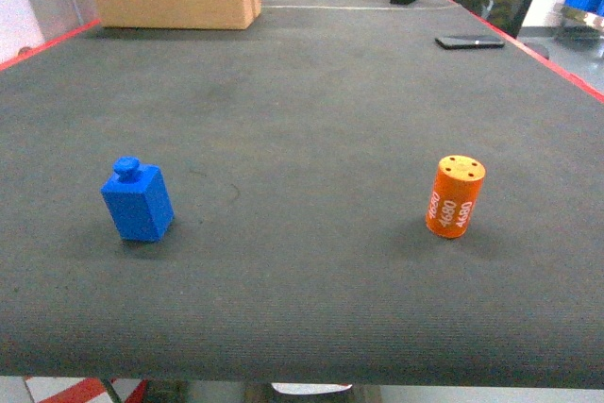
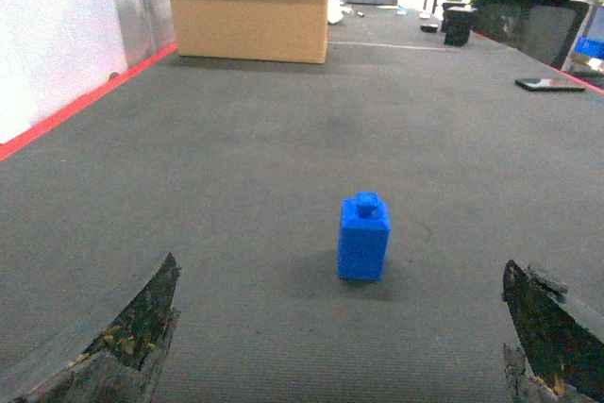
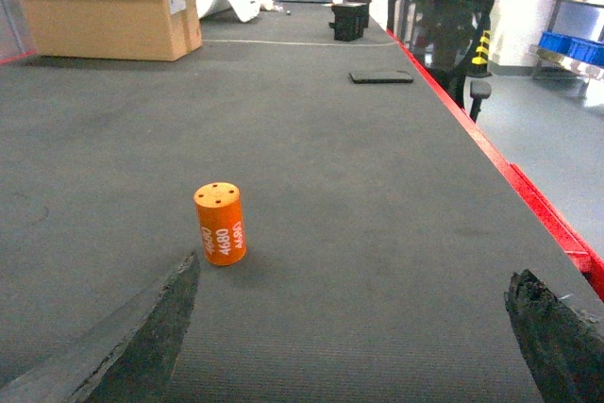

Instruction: Sort blue parts and orange caps into right shelf containers

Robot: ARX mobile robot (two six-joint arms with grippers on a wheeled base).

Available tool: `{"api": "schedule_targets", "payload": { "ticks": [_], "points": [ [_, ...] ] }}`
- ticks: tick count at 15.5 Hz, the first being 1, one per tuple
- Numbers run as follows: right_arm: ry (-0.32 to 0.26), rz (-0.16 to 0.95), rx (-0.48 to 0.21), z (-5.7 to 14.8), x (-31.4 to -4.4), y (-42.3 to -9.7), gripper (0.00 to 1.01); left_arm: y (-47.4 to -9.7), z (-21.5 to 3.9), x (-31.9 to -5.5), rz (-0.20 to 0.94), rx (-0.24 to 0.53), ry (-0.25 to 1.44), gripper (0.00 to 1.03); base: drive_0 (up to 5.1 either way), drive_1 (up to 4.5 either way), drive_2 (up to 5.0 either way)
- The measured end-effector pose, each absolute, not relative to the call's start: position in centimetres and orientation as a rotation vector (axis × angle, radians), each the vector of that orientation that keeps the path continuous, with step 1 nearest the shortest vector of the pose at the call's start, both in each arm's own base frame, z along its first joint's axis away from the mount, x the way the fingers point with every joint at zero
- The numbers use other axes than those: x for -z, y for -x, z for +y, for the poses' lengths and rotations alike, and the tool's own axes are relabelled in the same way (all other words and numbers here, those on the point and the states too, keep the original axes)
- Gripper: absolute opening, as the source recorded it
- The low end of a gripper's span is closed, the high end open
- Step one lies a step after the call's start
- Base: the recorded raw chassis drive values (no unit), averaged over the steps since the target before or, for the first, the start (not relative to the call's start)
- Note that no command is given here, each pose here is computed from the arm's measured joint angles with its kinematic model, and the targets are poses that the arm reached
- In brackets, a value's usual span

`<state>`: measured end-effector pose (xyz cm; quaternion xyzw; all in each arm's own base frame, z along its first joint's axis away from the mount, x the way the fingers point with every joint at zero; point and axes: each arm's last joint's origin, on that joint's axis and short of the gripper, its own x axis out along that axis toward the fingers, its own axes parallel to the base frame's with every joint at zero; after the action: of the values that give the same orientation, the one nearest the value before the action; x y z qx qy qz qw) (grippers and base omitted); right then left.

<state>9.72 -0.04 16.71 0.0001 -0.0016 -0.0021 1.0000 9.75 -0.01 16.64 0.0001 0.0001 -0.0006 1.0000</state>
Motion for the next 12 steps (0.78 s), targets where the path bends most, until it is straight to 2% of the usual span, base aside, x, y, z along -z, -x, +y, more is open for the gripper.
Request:
{"api": "schedule_targets", "payload": {
  "ticks": [12],
  "points": [
    [0.000, -0.003, 0.004, -0.04, -16.71, -9.72, 0.98, -9.75, -0.01, -16.64, 0.000, 0.000, 0.000, 0.98, 0.0, 0.00, 0.0]
  ]
}}
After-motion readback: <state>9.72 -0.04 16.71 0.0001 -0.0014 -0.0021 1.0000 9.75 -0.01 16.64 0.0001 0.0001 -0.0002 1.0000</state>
